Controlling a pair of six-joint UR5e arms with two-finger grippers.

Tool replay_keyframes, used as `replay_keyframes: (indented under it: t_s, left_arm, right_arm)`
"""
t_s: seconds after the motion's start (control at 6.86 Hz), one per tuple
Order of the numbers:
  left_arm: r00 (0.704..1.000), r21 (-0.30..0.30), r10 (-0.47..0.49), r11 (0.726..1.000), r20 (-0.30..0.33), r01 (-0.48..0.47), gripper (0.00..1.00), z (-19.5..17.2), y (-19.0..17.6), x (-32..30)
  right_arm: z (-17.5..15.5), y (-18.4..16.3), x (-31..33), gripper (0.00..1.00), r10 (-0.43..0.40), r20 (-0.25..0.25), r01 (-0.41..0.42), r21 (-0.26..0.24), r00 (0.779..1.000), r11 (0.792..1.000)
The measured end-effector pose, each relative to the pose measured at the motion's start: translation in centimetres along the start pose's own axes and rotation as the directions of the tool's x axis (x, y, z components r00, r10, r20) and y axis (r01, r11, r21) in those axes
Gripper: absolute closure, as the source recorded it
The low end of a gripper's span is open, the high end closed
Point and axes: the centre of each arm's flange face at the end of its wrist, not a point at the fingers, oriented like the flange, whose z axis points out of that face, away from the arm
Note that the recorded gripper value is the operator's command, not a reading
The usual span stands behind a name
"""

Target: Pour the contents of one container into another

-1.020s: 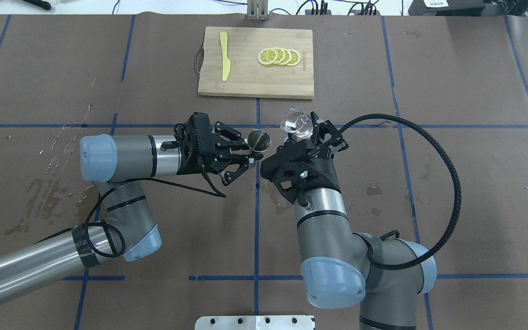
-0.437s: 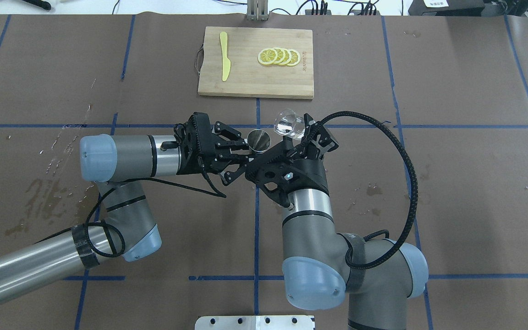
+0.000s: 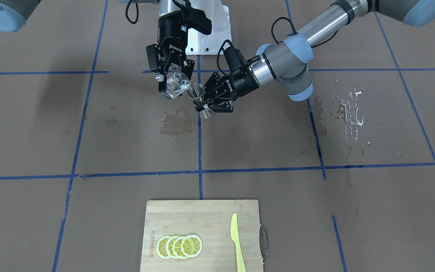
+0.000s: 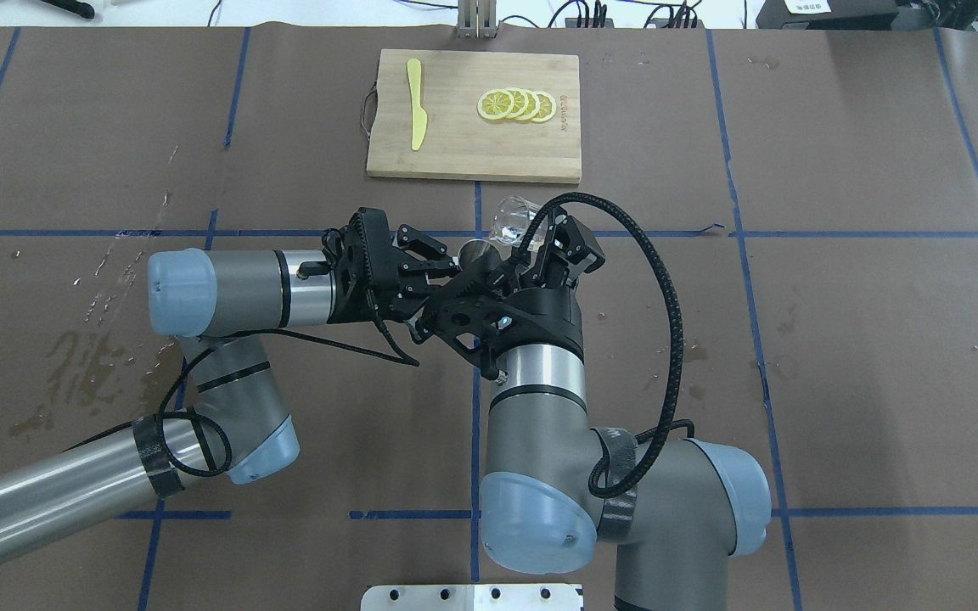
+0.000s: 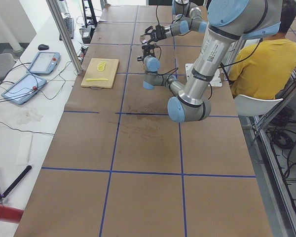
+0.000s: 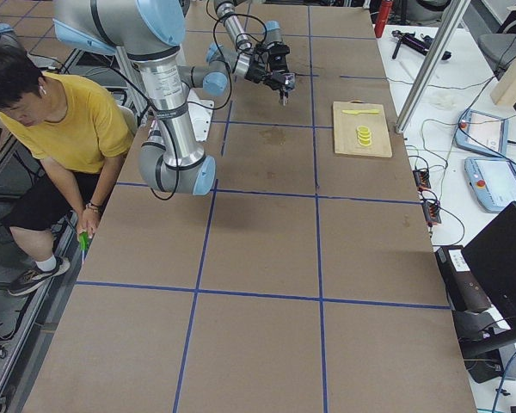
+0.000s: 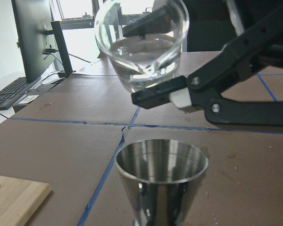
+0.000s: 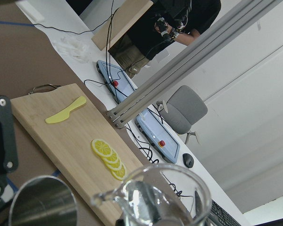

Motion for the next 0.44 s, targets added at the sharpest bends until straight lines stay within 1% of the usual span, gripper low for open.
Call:
replay_keyframes:
  t_s: [0.15, 0.29, 0.44]
  left_arm:
    - [1.0, 0.0, 0.0, 1.0, 0.0, 0.0, 1.0, 0.0, 0.0, 0.0]
    - [1.0, 0.0, 0.0, 1.0, 0.001, 0.0, 1.0, 0.0, -0.01, -0.01]
    - [1.0, 0.0, 0.0, 1.0, 0.001, 0.0, 1.0, 0.0, -0.01, -0.01]
  right_arm:
    - [-0.07, -0.18, 0.03, 1.0, -0.092, -0.017, 0.092, 0.002, 0.996, 0.996]
    - [-0.09, -0.23, 0.06, 1.0, -0.176, -0.033, 0.176, 0.003, 0.984, 0.984]
    - [-0.08, -0.19, 0.0, 1.0, -0.229, -0.043, 0.229, -0.002, 0.972, 0.973]
